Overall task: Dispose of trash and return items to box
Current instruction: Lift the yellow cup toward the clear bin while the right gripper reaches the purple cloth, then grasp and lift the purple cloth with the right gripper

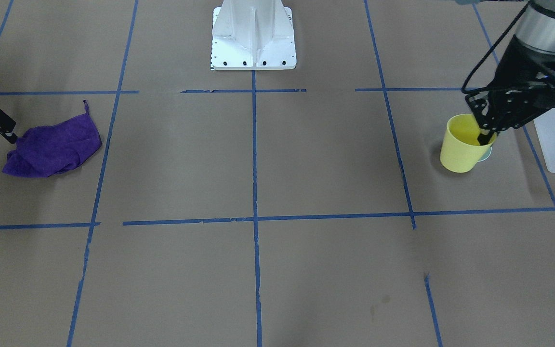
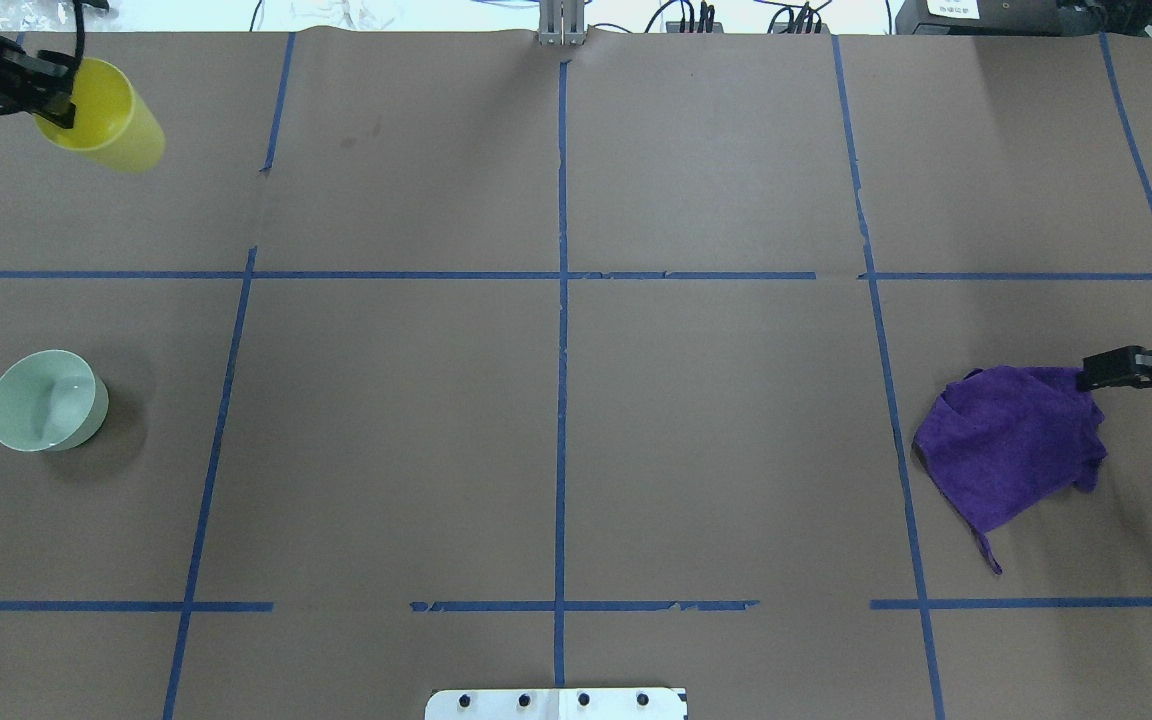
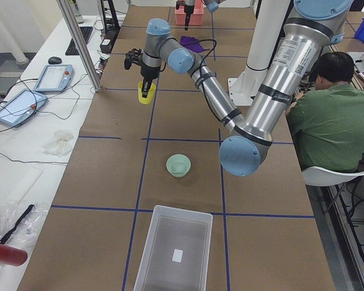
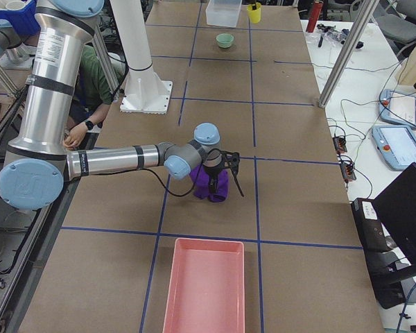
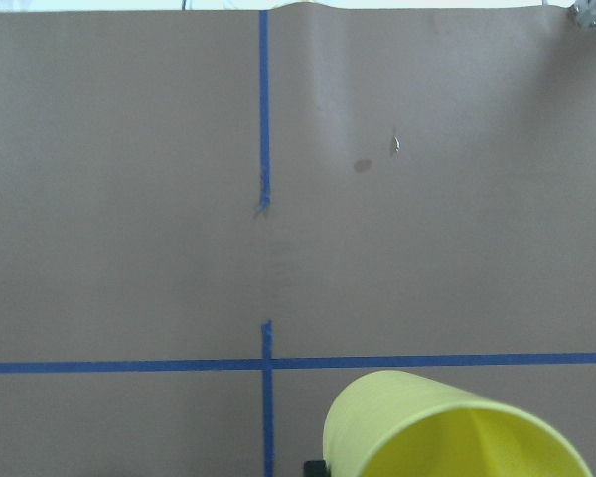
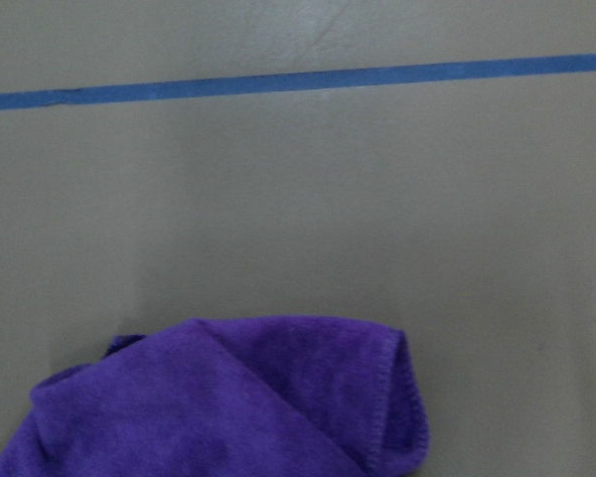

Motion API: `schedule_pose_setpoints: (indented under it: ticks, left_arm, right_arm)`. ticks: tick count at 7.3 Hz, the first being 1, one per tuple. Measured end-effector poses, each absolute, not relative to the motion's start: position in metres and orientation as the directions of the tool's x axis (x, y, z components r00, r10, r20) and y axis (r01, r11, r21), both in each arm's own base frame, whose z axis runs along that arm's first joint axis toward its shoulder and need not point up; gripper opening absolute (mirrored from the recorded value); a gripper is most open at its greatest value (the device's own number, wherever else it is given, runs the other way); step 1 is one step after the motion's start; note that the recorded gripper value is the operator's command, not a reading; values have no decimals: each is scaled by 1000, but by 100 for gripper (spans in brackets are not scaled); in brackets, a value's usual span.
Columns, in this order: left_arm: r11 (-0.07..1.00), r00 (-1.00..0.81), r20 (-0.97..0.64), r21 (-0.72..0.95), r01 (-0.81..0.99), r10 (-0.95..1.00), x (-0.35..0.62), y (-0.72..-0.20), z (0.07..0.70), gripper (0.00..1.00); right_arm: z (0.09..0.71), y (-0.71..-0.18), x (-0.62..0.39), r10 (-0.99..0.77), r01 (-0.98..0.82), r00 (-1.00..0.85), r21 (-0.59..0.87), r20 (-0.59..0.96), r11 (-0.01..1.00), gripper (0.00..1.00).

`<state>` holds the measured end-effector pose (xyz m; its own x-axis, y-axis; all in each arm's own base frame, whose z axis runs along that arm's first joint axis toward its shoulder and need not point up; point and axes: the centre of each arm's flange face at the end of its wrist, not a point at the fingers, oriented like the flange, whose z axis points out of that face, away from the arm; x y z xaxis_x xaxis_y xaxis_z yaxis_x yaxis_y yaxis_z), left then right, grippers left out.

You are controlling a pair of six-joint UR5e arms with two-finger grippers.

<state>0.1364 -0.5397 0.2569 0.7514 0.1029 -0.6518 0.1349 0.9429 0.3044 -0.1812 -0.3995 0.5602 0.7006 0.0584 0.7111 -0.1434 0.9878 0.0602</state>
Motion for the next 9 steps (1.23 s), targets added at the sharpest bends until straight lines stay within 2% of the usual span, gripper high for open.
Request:
schedule_pose_setpoints:
  ticks: [5,6,7,8,9]
  left_arm:
    - [926,796,-578,373,65,177,80,-551,277,0]
    - [923,801,-568,381,53,189,75,-551,281,0]
    - [922,803,-562,386,42,198,73,-551,284,0]
    - [920,807,-553,392,29,210,70,-552,288,0]
    - [918,812,-541,396,14,221,64,-556,294,0]
  right_arm:
    - [539,-430,-286,23,-124,700,90,713,988,100]
    - [539,-435,-293,20,-122,701,91,713,988,85]
    - [540,-437,-296,22,-121,703,88,711,989,50]
    - [543,-436,-296,26,-118,707,82,707,990,23]
    - [547,-434,-293,29,-114,711,75,702,991,0]
